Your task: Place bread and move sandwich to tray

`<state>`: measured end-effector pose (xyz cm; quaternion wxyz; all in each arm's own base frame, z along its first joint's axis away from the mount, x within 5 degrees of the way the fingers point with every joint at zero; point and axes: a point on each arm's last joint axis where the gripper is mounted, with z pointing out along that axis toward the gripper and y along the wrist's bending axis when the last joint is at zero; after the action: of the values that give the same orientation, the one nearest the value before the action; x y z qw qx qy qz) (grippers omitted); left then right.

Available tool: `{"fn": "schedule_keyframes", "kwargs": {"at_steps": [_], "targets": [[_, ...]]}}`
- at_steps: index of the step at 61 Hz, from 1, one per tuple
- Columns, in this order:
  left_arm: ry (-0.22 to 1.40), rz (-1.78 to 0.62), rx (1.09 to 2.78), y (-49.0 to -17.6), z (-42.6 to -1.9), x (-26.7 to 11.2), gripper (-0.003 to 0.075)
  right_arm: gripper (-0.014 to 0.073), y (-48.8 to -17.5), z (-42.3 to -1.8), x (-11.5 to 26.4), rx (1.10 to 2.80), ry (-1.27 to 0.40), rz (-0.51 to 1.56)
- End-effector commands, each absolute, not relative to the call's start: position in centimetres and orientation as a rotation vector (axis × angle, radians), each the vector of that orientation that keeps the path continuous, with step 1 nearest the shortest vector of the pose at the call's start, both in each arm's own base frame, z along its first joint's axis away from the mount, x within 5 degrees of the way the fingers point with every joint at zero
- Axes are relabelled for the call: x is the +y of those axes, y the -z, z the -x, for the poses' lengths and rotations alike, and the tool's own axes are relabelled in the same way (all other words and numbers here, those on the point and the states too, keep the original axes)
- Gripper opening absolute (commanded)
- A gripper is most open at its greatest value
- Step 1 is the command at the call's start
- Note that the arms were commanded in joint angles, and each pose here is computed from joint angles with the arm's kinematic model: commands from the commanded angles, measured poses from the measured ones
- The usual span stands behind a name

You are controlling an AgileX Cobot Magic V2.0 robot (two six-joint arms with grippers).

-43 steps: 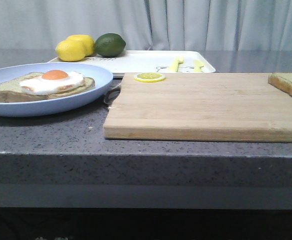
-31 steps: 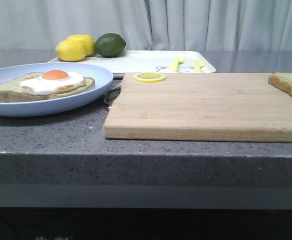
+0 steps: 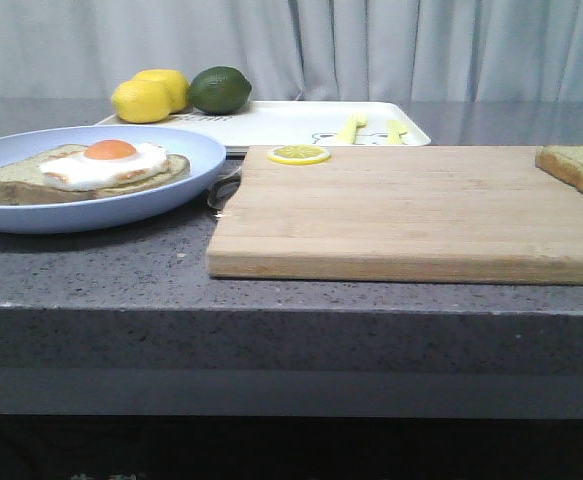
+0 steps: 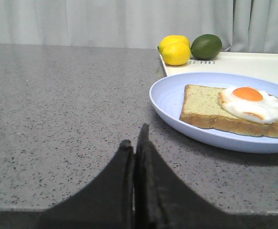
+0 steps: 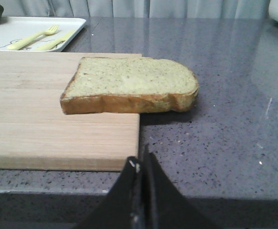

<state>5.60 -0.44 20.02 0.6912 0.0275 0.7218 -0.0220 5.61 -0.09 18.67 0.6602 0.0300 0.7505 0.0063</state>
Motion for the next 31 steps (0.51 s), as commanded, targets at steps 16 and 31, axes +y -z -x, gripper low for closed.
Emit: {"fn": "schedule_keyframes", "kwargs": {"at_steps": [16,31], "targets": [[0.049,-0.041,1.534,-20.46,-5.63,-0.34,-0.0019,-0.0085,-19.59,-5.51,-0.20,1.597,0.005,-0.069],[0.049,-0.041,1.534,-20.46,-5.63,-0.34,-0.0019,-0.0085,-19.80,-5.51,-0.23,1.574,0.007,-0.069]]}}
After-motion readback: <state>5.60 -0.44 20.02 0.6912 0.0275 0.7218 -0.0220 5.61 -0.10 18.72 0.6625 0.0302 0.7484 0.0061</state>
